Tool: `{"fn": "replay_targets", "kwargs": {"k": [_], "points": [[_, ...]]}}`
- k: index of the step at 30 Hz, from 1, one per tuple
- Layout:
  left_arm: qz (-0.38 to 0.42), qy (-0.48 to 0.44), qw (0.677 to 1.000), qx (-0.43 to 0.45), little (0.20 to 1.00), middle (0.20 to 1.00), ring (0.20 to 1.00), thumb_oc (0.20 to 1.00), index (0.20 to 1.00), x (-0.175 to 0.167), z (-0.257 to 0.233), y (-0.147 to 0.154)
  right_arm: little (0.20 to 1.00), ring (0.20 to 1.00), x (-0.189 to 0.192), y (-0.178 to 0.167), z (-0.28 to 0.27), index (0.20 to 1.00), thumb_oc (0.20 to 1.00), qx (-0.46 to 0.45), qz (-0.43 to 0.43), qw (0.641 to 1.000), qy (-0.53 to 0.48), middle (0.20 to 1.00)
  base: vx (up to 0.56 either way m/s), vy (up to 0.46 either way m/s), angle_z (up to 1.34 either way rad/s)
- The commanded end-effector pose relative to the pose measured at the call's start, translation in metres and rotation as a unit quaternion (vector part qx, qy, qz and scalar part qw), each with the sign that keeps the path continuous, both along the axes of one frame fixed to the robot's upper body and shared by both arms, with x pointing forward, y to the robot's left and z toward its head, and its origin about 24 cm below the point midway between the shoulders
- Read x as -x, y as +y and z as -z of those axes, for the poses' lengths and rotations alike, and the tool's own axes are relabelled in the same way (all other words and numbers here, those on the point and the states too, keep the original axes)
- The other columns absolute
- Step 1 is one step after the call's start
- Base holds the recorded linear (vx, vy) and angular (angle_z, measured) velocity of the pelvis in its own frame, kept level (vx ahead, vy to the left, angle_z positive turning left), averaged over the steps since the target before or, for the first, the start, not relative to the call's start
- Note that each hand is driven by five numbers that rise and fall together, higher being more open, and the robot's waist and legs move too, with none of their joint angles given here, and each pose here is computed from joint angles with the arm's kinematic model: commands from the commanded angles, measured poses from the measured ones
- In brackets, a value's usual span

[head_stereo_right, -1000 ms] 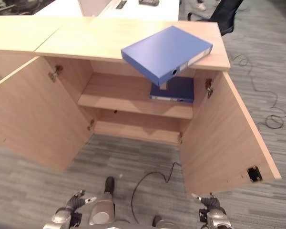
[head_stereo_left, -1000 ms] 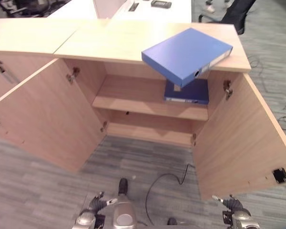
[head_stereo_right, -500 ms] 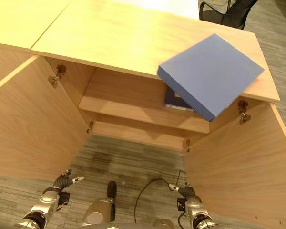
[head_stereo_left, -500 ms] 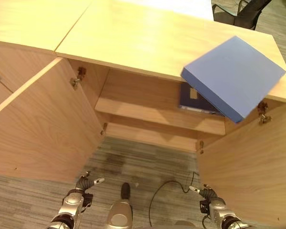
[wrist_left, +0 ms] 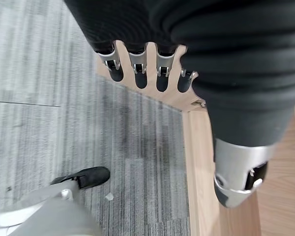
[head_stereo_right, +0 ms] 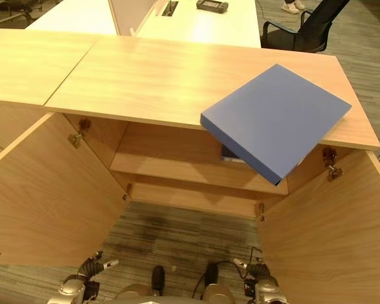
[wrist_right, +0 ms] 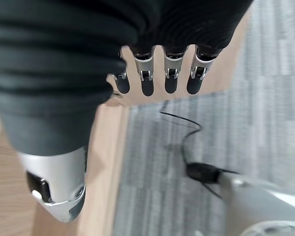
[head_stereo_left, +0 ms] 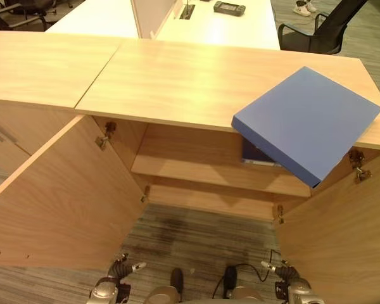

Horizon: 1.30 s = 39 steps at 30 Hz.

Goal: Put the empty folder in the office cabinet

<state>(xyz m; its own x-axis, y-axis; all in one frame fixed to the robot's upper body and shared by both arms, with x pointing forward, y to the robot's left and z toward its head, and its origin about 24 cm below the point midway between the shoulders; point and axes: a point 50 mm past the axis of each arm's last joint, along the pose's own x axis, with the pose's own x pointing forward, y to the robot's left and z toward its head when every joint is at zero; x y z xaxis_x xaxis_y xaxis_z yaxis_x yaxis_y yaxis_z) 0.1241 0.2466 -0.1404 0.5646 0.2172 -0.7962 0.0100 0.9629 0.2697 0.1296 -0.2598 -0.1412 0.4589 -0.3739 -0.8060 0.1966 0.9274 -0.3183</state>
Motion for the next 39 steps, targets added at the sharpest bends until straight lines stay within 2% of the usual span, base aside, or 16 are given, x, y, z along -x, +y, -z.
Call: {"fn": "replay_targets", "kwargs": {"k": [1,15,23,25,28,29,30,31,32,35,36,39], "points": [[0.037,-0.036,0.998,-0.02,1.0,1.0,1.0,1.0,1.0,-0.03,-0.011,0.001,1.0,1.0,-0.018,-0.017,-0.012,1.0,1.0,0.022,0.007,0.999,-0.031,1.0,0.07,-0.043,-0.02],[0.036,-0.026,0.999,-0.012,1.0,1.0,1.0,1.0,1.0,-0.021,-0.007,-0.002,1.0,1.0,-0.019,-0.037,-0.021,1.0,1.0,0.048,0.016,0.998,-0.041,1.0,0.04,-0.042,-0.02],[0.049,-0.051,0.997,-0.02,1.0,1.0,1.0,1.0,1.0,-0.021,-0.015,0.004,1.0,1.0,-0.045,-0.078,-0.071,1.0,1.0,0.168,0.001,0.974,-0.15,1.0,0.01,-0.014,-0.01],[0.045,-0.053,0.997,-0.019,1.0,1.0,1.0,1.0,1.0,-0.017,-0.014,0.003,1.0,1.0,-0.06,-0.094,-0.107,1.0,1.0,0.228,-0.006,0.949,-0.22,1.0,0.02,-0.014,-0.1],[0.038,-0.059,0.998,-0.009,1.0,1.0,1.0,1.0,1.0,-0.016,-0.013,-0.002,1.0,1.0,-0.079,-0.095,-0.151,1.0,1.0,0.285,-0.04,0.908,-0.304,1.0,0.01,-0.006,-0.07],[0.038,-0.058,0.998,-0.009,1.0,1.0,1.0,1.0,1.0,-0.016,-0.013,-0.002,1.0,1.0,-0.079,-0.095,-0.151,1.0,1.0,0.286,-0.039,0.908,-0.303,1.0,0.01,-0.01,-0.09],[0.036,-0.058,0.998,-0.005,1.0,1.0,1.0,1.0,1.0,-0.016,-0.012,-0.005,1.0,1.0,-0.088,-0.093,-0.184,1.0,1.0,0.328,-0.056,0.872,-0.359,1.0,0.01,-0.006,-0.07],[0.037,-0.058,0.998,-0.005,1.0,1.0,1.0,1.0,1.0,-0.015,-0.012,-0.005,1.0,1.0,-0.088,-0.093,-0.184,1.0,1.0,0.328,-0.055,0.872,-0.358,1.0,0.02,-0.015,-0.05],[0.04,-0.063,0.997,-0.003,1.0,1.0,1.0,1.0,1.0,-0.017,-0.013,-0.008,1.0,1.0,-0.095,-0.09,-0.214,1.0,1.0,0.37,-0.073,0.832,-0.407,1.0,0.0,0.0,0.0],[0.048,-0.065,0.997,-0.002,1.0,1.0,1.0,1.0,1.0,-0.018,-0.013,-0.01,1.0,1.0,-0.097,-0.088,-0.234,1.0,1.0,0.401,-0.074,0.803,-0.435,1.0,-0.02,-0.005,-0.03],[0.052,-0.071,0.996,-0.004,1.0,1.0,1.0,1.0,1.0,-0.019,-0.015,-0.011,1.0,1.0,-0.1,-0.084,-0.258,1.0,1.0,0.446,-0.087,0.761,-0.463,1.0,-0.03,-0.011,-0.08],[0.056,-0.079,0.995,-0.007,1.0,1.0,1.0,1.0,1.0,-0.021,-0.017,-0.01,1.0,1.0,-0.1,-0.081,-0.288,1.0,1.0,0.505,-0.101,0.706,-0.486,1.0,0.03,-0.007,-0.06]]}}
